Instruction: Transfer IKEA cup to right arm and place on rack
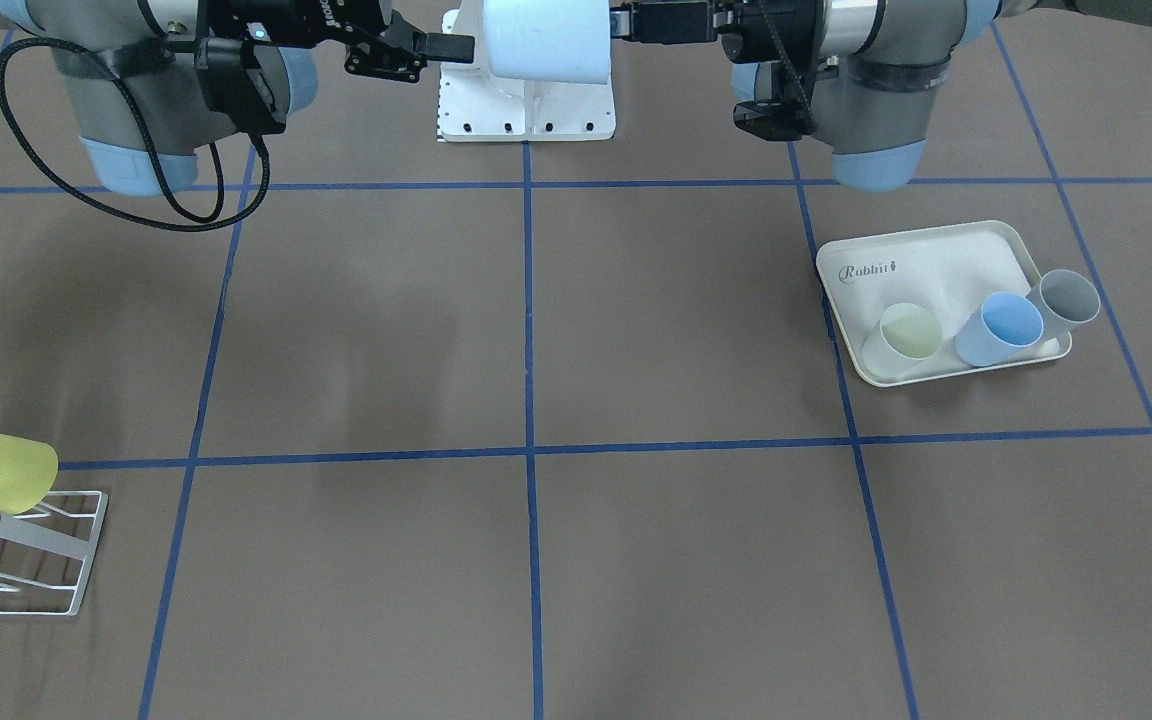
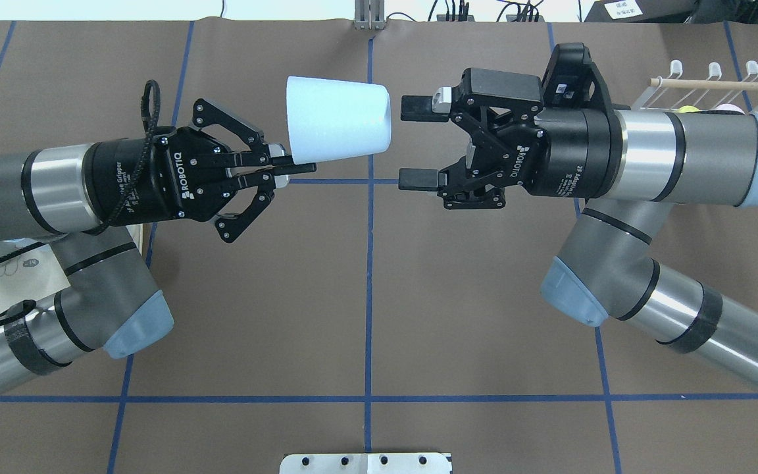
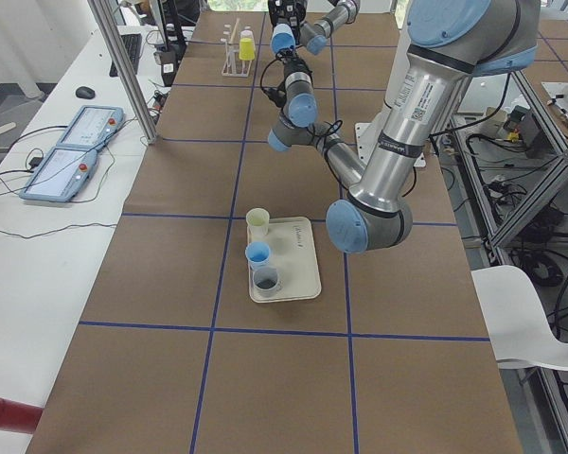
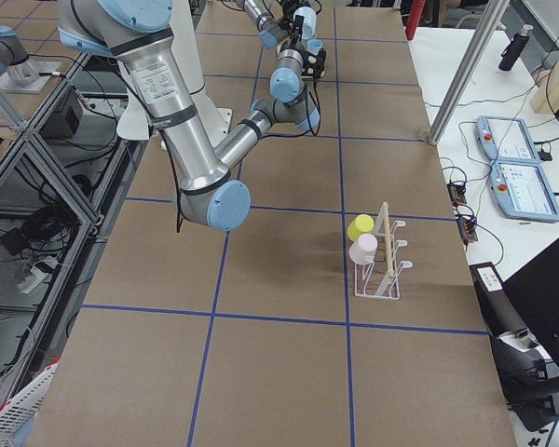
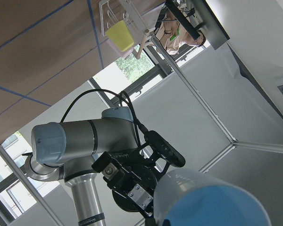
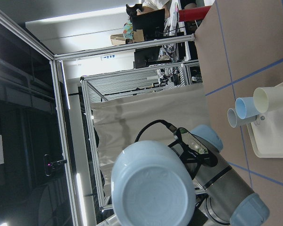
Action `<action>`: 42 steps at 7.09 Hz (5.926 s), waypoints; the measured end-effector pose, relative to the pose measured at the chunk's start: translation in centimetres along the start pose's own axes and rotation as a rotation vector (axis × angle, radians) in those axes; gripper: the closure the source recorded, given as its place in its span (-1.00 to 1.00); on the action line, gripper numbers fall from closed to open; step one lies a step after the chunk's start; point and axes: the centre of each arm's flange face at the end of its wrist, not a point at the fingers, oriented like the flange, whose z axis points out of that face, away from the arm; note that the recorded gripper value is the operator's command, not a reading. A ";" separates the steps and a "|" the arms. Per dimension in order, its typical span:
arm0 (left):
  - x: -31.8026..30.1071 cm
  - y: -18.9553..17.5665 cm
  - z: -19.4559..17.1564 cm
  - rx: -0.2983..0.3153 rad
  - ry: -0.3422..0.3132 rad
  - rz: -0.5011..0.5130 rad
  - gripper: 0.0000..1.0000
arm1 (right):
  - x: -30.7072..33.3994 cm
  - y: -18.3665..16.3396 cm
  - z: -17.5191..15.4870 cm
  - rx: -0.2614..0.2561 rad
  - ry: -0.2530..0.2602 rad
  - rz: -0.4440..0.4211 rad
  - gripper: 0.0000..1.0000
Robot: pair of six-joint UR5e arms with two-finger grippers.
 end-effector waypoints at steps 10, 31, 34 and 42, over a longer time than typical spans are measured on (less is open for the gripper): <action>-1.7 0.5 1.9 -0.033 -0.024 -0.024 0.81 | 0.4 0.6 1.1 0.006 -0.023 0.017 0.13; 13.4 -9.3 -14.3 0.562 -0.629 0.813 -1.00 | -0.1 -17.1 -35.1 0.356 1.089 -0.562 0.55; 16.5 -10.8 -19.2 0.674 -0.782 0.950 -1.00 | -0.5 -19.2 -41.5 0.226 1.348 -0.631 0.56; 18.9 -10.5 -31.0 0.890 -1.278 1.146 -1.00 | 2.9 -23.6 -43.4 0.108 1.565 -0.545 0.55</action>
